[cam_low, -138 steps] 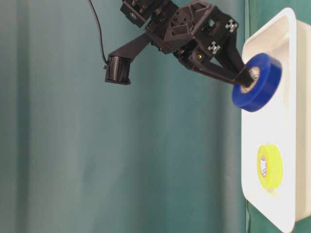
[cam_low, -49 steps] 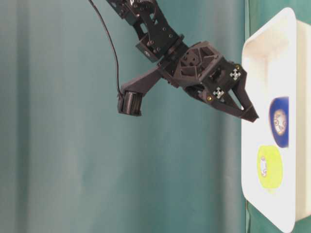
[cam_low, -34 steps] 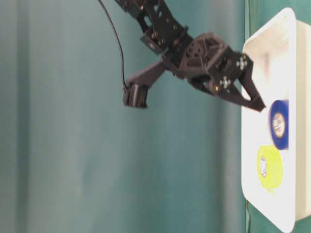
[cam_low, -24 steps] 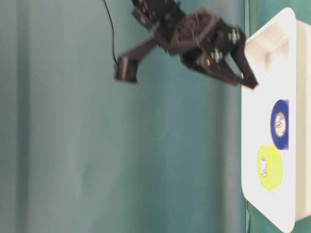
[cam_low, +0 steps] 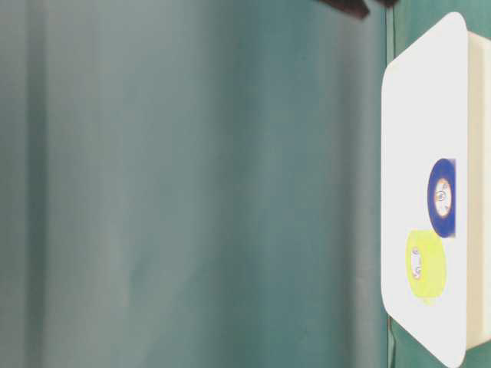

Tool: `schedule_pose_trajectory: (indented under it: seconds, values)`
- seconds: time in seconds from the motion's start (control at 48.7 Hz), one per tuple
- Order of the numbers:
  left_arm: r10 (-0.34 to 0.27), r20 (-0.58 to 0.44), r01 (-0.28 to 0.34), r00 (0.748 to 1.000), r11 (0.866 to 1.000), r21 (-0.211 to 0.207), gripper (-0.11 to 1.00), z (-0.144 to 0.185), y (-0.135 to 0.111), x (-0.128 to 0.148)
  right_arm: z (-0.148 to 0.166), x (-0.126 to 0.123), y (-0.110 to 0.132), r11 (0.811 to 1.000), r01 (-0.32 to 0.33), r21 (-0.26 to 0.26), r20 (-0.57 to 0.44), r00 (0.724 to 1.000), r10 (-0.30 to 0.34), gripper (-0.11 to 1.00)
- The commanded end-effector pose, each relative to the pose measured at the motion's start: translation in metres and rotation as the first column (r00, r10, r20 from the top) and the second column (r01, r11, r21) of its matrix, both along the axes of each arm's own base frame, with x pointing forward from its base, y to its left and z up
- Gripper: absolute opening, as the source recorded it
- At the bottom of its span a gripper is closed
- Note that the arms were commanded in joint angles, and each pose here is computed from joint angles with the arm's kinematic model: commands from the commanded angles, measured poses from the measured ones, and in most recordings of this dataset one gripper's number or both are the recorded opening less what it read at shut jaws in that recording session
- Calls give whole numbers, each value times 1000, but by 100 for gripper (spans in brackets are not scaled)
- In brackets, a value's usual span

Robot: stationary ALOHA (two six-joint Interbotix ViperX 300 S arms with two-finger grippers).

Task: Put the tape into the white case with the right arm.
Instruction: 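Lower the blue roll into the tray, release, and retract right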

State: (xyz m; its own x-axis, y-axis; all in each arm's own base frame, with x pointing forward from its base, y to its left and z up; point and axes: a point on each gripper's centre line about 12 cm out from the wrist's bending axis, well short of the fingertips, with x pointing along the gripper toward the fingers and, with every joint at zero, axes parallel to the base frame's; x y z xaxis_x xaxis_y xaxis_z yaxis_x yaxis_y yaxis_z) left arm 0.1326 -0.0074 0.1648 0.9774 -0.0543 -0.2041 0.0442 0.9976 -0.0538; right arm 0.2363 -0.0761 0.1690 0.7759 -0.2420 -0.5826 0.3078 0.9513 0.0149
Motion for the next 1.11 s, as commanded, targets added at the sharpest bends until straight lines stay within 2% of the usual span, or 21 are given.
schedule_pose_trajectory:
  seconds: [0.0,0.247,0.431,0.555,0.74,0.925,1.089]
  values:
    - [3,14,-3,1000,1000,-1,1,6,0,2,6,-13,5,1000,-1,-11,47,999,2,56]
    - [5,14,-5,1000,1000,-2,1,6,1,2,9,-37,13,1000,2,-28,106,994,1,55]
    - [5,11,-5,1000,1000,-2,1,6,1,2,7,-41,15,1000,-2,-26,111,994,5,55]
    - [5,12,-5,1000,1000,-2,1,6,1,2,2,-42,21,999,-29,-21,103,994,31,55]
    - [5,14,-5,1000,1000,-2,1,6,1,2,-3,-40,45,988,-150,-18,95,984,151,55]
    - [5,11,-5,1000,1000,-2,1,5,1,2,-9,-42,74,957,-291,-12,75,954,291,55]
    - [5,12,-5,1000,1000,-2,1,5,1,2,-15,-47,88,932,-363,-7,57,930,363,55]
